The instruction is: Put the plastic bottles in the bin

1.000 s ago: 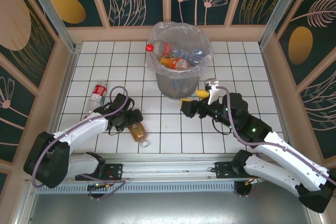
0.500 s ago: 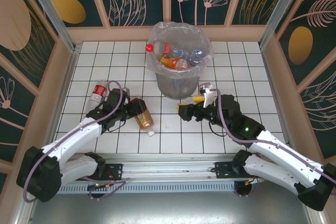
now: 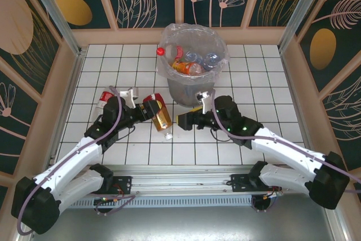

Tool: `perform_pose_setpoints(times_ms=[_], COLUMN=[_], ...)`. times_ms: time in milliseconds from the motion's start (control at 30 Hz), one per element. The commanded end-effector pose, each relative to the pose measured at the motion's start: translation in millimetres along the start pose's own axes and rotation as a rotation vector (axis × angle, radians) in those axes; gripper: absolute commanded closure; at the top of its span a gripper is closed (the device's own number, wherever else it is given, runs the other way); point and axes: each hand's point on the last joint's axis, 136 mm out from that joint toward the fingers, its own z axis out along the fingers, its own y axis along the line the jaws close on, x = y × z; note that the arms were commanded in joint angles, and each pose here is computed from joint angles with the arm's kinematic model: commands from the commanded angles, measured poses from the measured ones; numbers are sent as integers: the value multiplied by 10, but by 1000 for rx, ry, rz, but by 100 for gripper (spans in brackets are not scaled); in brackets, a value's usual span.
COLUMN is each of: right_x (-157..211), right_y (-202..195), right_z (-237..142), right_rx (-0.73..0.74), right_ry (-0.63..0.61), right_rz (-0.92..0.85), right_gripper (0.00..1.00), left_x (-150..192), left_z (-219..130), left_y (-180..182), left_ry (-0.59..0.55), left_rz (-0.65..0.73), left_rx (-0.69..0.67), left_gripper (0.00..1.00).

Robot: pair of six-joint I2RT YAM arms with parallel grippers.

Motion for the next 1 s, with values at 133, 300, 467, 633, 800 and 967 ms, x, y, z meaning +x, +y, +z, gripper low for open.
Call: perform_pose_setpoints(times_ms=[133,300,467,633,800,967], right_x=[-236,-277,-244,-244,-231,-241], right_y=[415,462,532,508,485,477], right_z=[224,447,619,672,681,651], right_rx=[-134,-117,-119,-93,-80,-72], right_ry=[-27,-9,21,16,19,11], right_rz=[-24,-28,-39,-38,-37,-38], right_gripper=[5,10,16,22,32,39], left_x=[-64,-70,-106,-152,-174,-220], left_z=[-16,-5,-17,-53,-58,-95], left_y=[-264,-268,-300,-353,-396,-456], left_ry=[-18,-17,-25,-38,-36,-54], left_rz=[13,9,-2,2,3,16], left_rx=[119,120,120,120,128,138], left_gripper=[34,34,32,31,30,23])
